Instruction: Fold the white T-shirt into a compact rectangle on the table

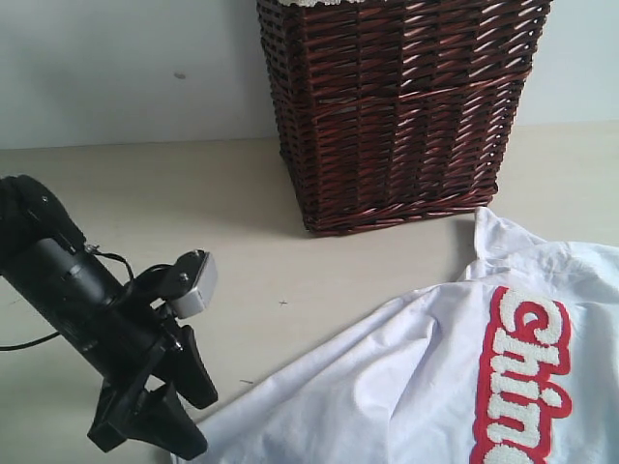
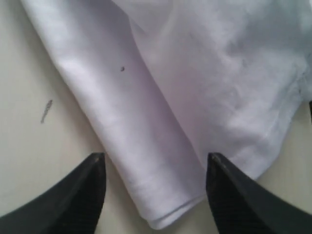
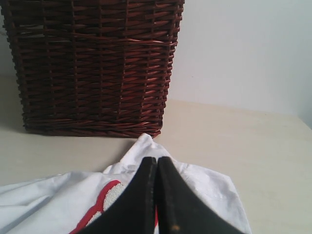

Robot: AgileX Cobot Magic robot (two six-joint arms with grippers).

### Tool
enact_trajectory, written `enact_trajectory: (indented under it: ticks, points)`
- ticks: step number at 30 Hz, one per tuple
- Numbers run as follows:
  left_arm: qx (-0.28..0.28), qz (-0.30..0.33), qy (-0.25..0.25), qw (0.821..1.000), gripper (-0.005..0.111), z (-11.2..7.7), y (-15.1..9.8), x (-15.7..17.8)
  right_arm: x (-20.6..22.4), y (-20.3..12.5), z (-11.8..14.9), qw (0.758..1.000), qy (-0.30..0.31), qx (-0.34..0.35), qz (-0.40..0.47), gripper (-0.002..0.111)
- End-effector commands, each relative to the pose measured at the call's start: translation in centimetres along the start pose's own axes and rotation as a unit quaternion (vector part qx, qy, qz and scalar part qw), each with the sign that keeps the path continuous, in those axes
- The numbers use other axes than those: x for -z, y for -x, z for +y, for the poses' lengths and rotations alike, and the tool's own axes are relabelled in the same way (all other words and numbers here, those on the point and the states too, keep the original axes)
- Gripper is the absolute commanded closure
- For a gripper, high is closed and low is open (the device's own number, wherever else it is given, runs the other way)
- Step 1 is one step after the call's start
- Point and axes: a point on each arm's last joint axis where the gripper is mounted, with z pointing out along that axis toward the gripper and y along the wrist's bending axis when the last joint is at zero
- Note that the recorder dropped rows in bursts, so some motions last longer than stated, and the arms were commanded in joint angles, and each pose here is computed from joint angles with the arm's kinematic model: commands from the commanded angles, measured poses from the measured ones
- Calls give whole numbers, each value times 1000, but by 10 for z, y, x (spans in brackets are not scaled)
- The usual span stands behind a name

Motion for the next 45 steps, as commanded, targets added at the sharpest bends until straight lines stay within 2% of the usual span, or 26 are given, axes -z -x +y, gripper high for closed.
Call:
enact_trajectory:
  ticks: [1, 3, 5, 11, 15, 18, 22, 28, 30, 32, 34, 36, 38, 40, 41, 43, 44, 45]
  points:
    - [13, 31, 26, 999, 48, -2, 2, -19, 0, -1, 0, 1000, -3, 7, -2, 108]
    - [18, 48, 53, 997, 50, -3, 2, -26, 0, -1, 0, 1000, -3, 7, -2, 108]
    - [16, 61, 70, 996, 58, -4, 2, -31, 0, -1, 0, 1000, -3, 7, -2, 108]
    - [13, 67, 93, 993, 106, -2, 2, -35, 0, -1, 0, 1000, -3, 7, -2, 108]
    - [15, 71, 134, 988, 106, 4, 3, -31, 0, -1, 0, 1000, -3, 7, -2, 108]
    - [2, 70, 197, 978, 107, 9, 7, -16, 0, -1, 0, 1000, -3, 7, -2, 108]
    - [-14, 40, 300, 953, 107, 17, 20, 27, 0, -1, 0, 1000, -3, 7, -2, 108]
    - [-6, -7, 391, 920, 107, 35, 29, 93, 0, -1, 0, 1000, -3, 7, -2, 108]
    - [-24, -4, 408, 913, 107, 41, 30, 106, 0, -1, 0, 1000, -3, 7, -2, 108]
    - [-60, 11, 419, 906, 107, 46, 32, 113, 0, -1, 0, 1000, -3, 7, -2, 108]
    - [-103, 30, 441, 891, 107, 55, 35, 117, 0, -1, 0, 1000, -3, 7, -2, 108]
    - [-100, 30, 472, 875, 107, 69, 37, 118, 0, -1, 0, 1000, -3, 7, -2, 108]
    - [-75, 16, 485, 871, 97, 81, 37, 115, 0, -1, 0, 1000, -3, 8, -2, 108]
    - [-48, -3, 491, 870, 75, 91, 38, 113, 0, -1, 0, 1000, -3, 8, -2, 108]
    - [-28, -20, 496, 868, 57, 96, 39, 113, 0, -1, 0, 1000, -3, 8, -2, 108]
    - [27, -55, 512, 856, 38, 99, 40, 116, 0, -1, 0, 1000, -3, 8, -2, 108]
    - [54, -78, 511, 854, 38, 95, 41, 118, 0, -1, 0, 1000, -3, 8, -2, 108]
    - [68, -97, 494, 861, 42, 86, 42, 120, 0, -1, 0, 1000, -3, 8, -2, 108]
